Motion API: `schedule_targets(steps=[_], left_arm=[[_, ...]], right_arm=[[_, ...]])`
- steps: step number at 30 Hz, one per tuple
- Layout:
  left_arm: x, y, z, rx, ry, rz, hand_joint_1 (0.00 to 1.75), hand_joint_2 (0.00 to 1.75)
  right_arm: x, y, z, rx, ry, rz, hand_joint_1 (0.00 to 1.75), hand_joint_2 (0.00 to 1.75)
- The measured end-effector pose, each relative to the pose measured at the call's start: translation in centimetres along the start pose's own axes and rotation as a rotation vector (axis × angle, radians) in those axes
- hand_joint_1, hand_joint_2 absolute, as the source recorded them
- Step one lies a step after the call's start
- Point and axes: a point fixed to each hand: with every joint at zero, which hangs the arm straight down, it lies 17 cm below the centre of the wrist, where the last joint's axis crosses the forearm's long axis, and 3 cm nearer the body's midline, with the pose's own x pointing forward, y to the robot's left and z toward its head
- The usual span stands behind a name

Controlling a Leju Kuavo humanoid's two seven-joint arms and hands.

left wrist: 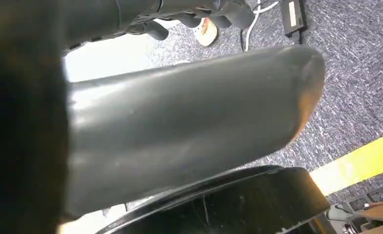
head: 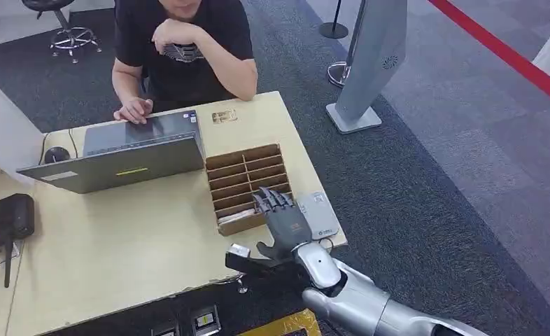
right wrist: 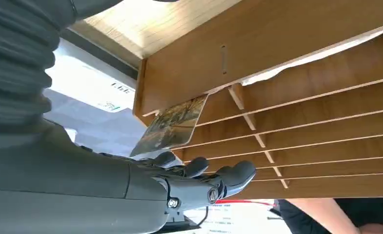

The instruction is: Pass the card to the sensor for recognition and then transmit it.

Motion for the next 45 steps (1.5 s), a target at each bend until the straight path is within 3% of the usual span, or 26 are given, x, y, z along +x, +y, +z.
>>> schedule_targets(steps=[13,24,45], left_arm=[[-0.1,0.1,0.0,0.009,0.003,0.003,0.00,0.00],[-0.1,0.1,0.0,0.010,0.003,0.003,0.00,0.00],[-0.1,0.2,0.0,0.012,0.004,0.006,0.00,0.00]], right_arm=[[-3.3,-3.1,0.0,-0.155,0.093,0.043,0.00,1.75],[-6.2,-4.8,0.5,-0.192,0.153,0.069,0.00,1.75],[-3.5,-4.1,-0.2,-0.173,0.074,-0.006,0.05,1.75]])
